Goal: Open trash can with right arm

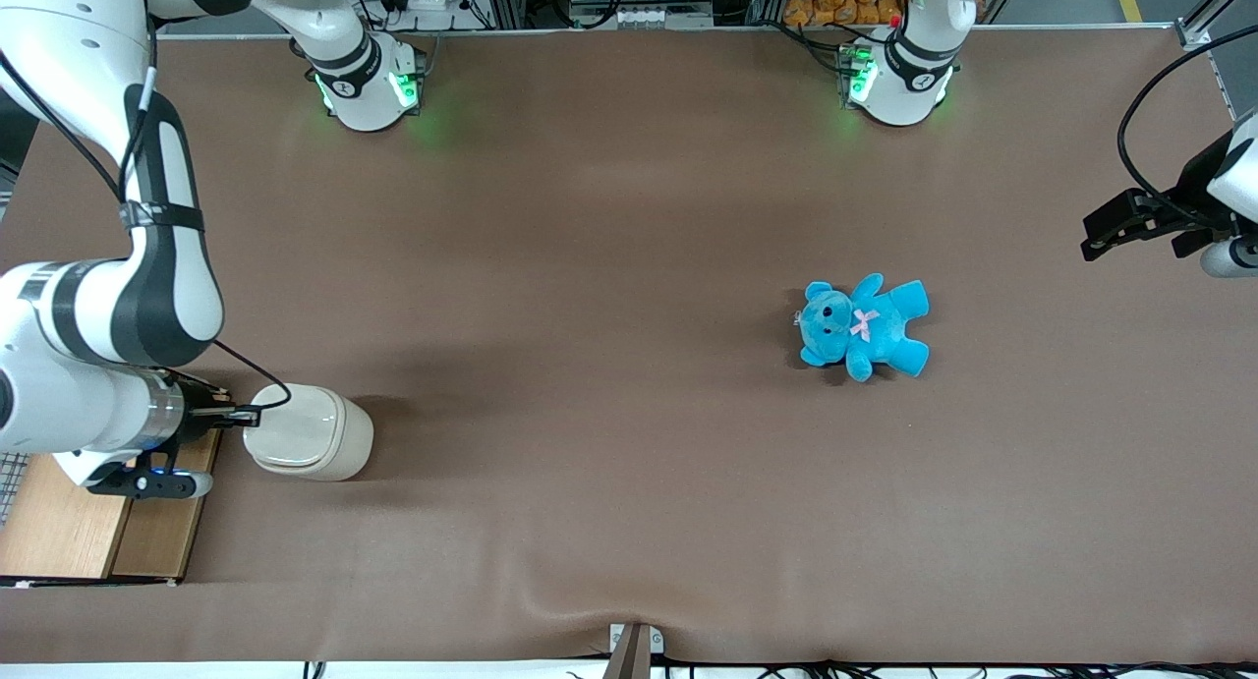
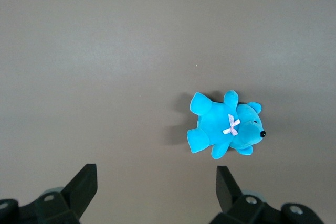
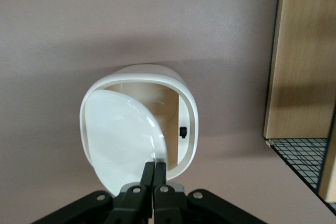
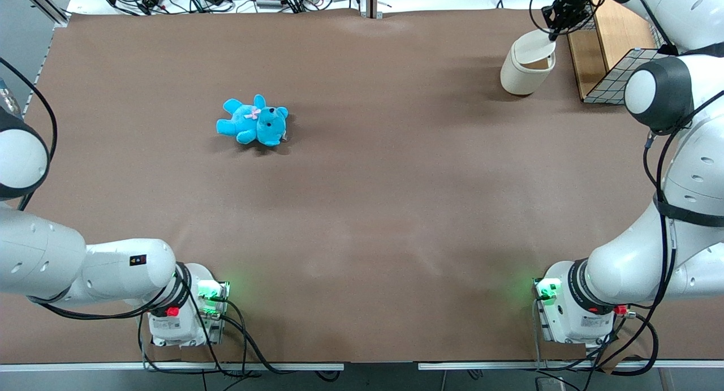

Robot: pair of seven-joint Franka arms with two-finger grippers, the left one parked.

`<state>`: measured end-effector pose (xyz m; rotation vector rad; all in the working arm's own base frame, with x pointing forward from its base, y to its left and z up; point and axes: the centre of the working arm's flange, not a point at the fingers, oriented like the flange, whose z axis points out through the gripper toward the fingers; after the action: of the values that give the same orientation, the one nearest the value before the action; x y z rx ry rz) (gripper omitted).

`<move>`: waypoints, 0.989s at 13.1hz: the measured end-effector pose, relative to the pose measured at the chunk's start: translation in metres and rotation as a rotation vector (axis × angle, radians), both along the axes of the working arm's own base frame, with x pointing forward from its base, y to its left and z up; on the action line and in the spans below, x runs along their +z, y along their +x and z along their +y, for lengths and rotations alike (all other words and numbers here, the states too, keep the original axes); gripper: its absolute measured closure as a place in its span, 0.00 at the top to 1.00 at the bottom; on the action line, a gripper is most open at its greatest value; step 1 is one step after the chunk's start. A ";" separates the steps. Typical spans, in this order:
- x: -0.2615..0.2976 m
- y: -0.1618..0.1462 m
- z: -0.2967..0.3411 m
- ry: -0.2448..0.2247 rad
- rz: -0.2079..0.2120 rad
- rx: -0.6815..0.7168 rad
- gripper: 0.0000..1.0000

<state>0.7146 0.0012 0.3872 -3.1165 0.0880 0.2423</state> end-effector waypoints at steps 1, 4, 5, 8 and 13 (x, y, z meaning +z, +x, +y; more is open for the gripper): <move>0.008 0.001 0.000 0.000 -0.001 0.000 0.12; 0.028 0.002 -0.001 0.000 -0.018 0.000 0.43; 0.038 0.001 -0.001 0.000 -0.032 -0.001 0.55; 0.081 -0.008 -0.006 0.000 -0.065 -0.006 0.84; 0.160 -0.043 -0.019 0.007 -0.086 -0.003 1.00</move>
<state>0.6715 -0.0179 0.5468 -3.1139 0.0904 0.1079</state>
